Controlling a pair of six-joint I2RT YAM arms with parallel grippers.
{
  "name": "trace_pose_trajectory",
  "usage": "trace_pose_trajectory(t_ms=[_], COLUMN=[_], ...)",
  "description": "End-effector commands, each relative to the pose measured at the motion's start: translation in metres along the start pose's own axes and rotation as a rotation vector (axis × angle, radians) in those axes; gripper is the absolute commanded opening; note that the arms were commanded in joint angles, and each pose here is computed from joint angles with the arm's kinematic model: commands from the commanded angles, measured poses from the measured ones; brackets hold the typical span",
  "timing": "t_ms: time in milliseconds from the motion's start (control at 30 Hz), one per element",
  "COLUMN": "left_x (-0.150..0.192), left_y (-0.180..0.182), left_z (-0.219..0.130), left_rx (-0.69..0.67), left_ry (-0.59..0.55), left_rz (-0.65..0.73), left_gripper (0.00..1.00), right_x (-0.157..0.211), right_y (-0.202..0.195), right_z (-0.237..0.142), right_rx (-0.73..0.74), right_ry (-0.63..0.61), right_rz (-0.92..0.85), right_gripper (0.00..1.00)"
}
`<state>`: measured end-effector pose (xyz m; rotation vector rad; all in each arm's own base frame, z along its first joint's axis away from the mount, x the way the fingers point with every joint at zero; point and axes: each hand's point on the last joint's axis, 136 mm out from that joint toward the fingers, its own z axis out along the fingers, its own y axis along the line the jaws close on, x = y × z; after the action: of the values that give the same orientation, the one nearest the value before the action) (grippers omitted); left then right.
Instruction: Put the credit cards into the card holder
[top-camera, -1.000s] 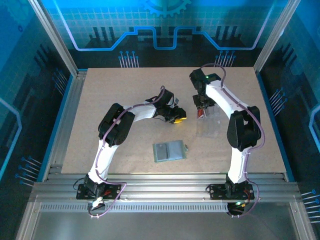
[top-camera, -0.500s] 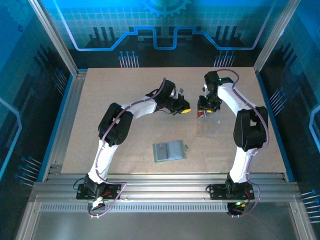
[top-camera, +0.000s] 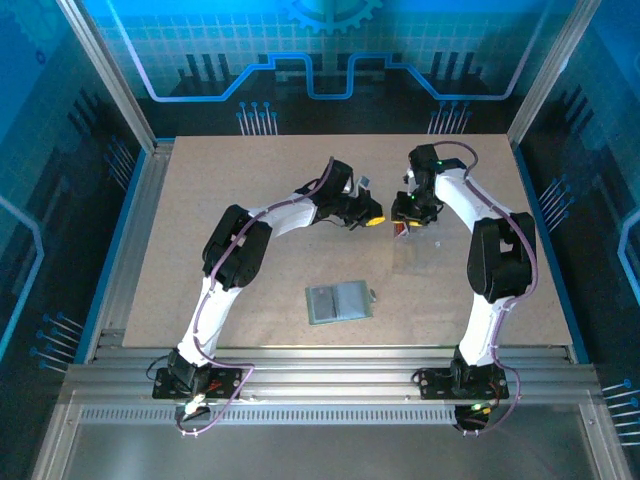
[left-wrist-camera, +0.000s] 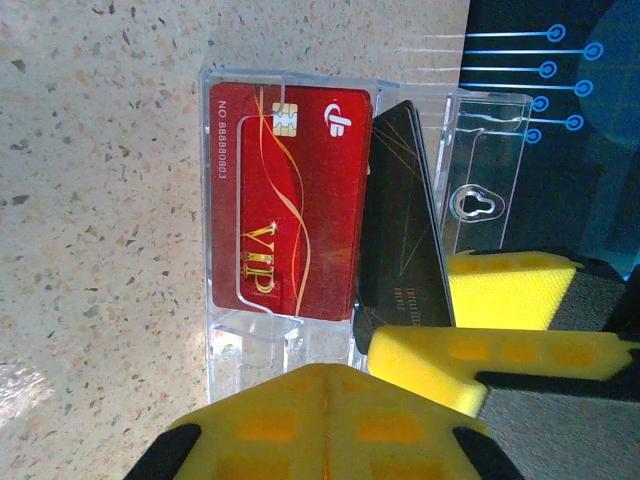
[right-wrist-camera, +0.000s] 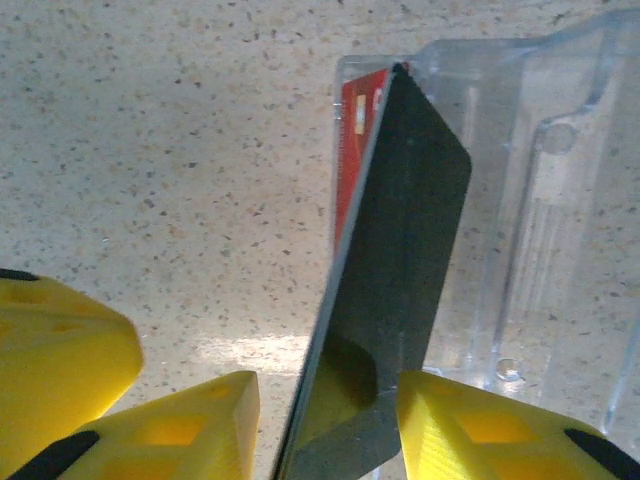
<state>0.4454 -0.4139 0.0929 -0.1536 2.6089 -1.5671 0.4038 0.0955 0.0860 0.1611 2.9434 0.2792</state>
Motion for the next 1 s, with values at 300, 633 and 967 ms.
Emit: trace_pose_trajectory(t_ms=[300,633,967], left_x=[0.002,0.003,0.0], left_y=[0.008,0.012,0.016], left_z=[-0.001,0.002,0.009], left_rx=[0.004,0.001,0.0], left_ry=[0.021,0.028,0.038], left_rz=[-0.051,-0.058,-0.065], left_gripper=[0.09,0.09,0.09], right_x=[-0.002,-0.003,-0.001], right_y=[0.01,0.017,0.001], right_z=[0.006,0.001,0.0], right_rx=[-0.082,-0.134,-0.044], right_ry=[0.003,0.0,-0.009], right_rz=[0.02,0.019,0.03], right_gripper=[0.46,0.42,0.41])
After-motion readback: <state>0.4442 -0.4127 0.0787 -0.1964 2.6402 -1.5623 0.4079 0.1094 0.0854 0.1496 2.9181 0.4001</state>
